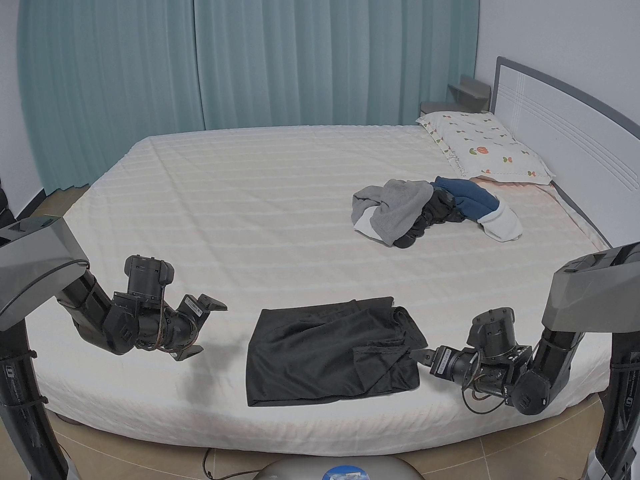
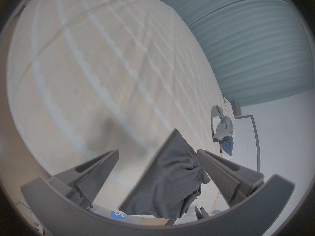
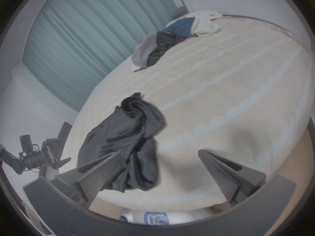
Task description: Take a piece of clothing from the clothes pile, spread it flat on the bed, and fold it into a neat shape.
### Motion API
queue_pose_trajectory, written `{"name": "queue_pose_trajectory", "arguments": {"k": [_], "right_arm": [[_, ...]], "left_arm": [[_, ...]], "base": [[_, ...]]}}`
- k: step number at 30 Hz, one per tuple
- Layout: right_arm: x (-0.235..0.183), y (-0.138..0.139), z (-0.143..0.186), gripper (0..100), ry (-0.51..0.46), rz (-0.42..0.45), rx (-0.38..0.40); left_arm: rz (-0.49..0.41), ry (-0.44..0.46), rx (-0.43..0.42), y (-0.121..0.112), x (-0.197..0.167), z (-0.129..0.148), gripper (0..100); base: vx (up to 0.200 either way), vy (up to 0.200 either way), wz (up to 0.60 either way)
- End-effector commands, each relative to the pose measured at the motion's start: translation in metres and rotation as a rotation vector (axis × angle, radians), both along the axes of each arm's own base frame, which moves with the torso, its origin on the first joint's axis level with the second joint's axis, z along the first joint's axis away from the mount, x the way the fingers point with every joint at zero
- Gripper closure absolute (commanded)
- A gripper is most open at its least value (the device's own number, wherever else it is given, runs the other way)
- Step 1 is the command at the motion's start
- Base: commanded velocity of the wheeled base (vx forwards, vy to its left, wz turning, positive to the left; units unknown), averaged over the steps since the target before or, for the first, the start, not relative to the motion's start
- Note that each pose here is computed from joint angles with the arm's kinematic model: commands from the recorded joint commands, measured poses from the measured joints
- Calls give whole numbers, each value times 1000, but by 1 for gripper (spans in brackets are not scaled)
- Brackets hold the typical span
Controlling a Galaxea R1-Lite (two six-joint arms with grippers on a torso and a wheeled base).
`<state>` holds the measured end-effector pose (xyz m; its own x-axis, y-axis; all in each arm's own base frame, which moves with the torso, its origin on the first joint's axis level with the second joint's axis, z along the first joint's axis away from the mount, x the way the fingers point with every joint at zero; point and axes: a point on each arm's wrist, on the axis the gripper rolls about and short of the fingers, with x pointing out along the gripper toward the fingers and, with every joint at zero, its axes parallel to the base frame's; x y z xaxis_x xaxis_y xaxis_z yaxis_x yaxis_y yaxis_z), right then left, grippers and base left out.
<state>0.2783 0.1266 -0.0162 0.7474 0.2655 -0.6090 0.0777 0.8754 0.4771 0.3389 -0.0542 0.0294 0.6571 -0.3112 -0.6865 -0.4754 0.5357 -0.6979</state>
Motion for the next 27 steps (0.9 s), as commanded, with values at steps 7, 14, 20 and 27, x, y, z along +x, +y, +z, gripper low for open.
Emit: {"name": "queue_pose_trajectory", "arguments": {"k": [7, 14, 20, 27], "right_arm": [[26, 33, 21, 0, -103, 64, -151], [33, 45, 22, 0, -82, 93, -216], [36, 45, 7, 0, -32, 118, -395], [27, 35, 3, 0, 6, 128, -427]], "left_arm": [[11, -11, 0, 4, -2, -8, 0], [13, -32, -1, 4, -3, -7, 0], [13, -32, -3, 4, -3, -7, 0], [13, -30, -3, 4, -3, -8, 0]], "base": [[0, 86, 0], [0, 0, 0], [0, 0, 0], [0, 0, 0]]}}
